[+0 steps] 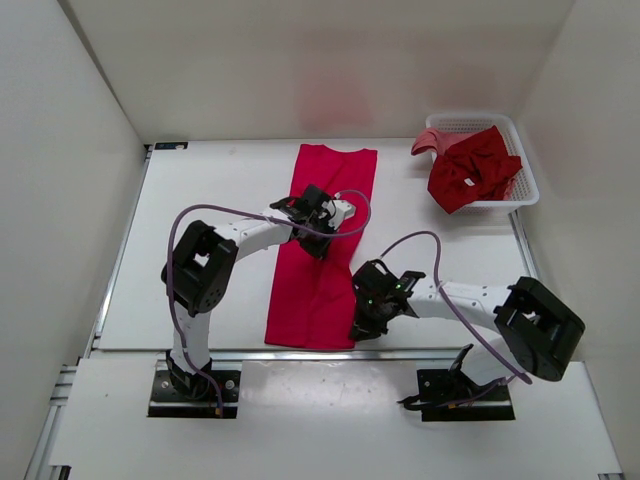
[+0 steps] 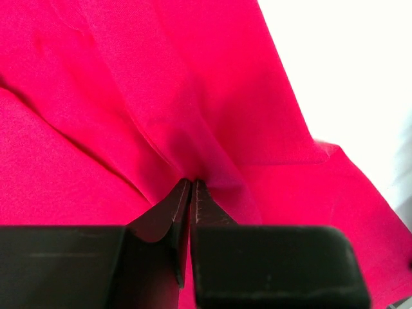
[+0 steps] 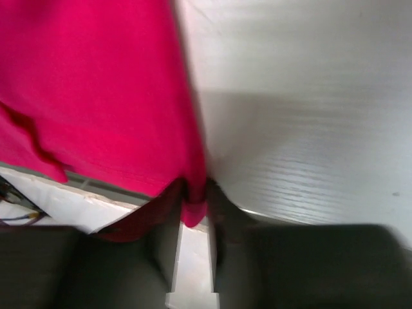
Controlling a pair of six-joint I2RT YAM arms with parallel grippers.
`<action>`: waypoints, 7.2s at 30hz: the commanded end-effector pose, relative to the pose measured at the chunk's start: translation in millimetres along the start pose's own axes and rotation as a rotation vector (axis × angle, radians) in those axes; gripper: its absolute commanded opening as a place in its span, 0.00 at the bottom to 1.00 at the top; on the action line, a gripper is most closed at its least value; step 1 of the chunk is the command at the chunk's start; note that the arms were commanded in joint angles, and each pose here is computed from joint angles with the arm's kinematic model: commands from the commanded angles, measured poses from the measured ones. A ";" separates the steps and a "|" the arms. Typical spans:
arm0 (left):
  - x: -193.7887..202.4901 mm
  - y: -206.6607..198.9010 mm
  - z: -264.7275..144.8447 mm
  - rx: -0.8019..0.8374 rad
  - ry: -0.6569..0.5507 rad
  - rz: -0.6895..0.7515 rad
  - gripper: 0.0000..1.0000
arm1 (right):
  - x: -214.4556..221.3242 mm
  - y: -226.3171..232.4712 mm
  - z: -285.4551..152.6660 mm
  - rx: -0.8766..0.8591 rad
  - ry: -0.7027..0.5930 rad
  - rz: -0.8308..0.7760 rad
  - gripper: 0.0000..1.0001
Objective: Fold and stack the t-shirts
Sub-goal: Rotate the tshirt 90 degrees, then grab the bottom of the folded rectangular tshirt with both arms, then fold the folded rectangular tshirt in 1/3 of the way, then grab one side of the 2/3 rectangular tshirt with both arms
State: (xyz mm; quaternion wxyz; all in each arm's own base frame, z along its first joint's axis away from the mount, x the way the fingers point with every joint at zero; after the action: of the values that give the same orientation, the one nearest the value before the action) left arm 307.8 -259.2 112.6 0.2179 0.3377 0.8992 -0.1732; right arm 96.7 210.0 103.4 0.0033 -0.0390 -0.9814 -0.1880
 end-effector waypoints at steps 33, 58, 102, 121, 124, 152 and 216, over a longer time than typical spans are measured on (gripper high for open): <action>-11.5 28.7 -67.1 0.064 -0.068 -0.027 0.84 | 22.0 -75.8 -32.4 -0.032 -0.067 0.139 0.13; 163.9 -14.7 -128.9 0.254 0.013 0.053 0.99 | 2.9 -46.0 -36.8 0.066 -0.052 -0.123 0.41; 233.2 -65.7 -81.6 0.181 0.166 -0.512 0.47 | 20.1 -54.7 -18.3 0.020 -0.034 -0.095 0.41; 162.1 -53.3 -90.0 0.206 0.003 -0.436 0.00 | -1.2 -36.0 -36.2 -0.073 -0.109 -0.135 0.00; 143.5 -43.8 -101.4 0.206 -0.017 -0.417 0.00 | -15.5 -28.6 -54.4 -0.099 -0.148 -0.145 0.00; 1.0 75.7 -94.8 0.004 -0.245 -0.430 0.00 | -223.5 10.4 -96.3 -0.119 -0.326 -0.314 0.01; 97.6 38.5 -62.2 0.079 -0.020 -0.492 0.63 | -145.6 -21.6 -28.1 -0.147 -0.249 -0.085 0.59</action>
State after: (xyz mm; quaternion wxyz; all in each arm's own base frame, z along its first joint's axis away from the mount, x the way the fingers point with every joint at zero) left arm 253.4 -152.3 105.4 0.1534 0.1164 0.9430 -0.2713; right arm 232.3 162.3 112.5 -0.1053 -0.0227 -0.9646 -0.2408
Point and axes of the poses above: each gripper's point midway between its finger pads, its own z axis out along the fingers, its own y axis along the line the jaws close on, x = y × z, the point moved 9 cm from there along -z, back along the fingers, and after that the axes turned 5 degrees about -z, right-handed, at the moved point
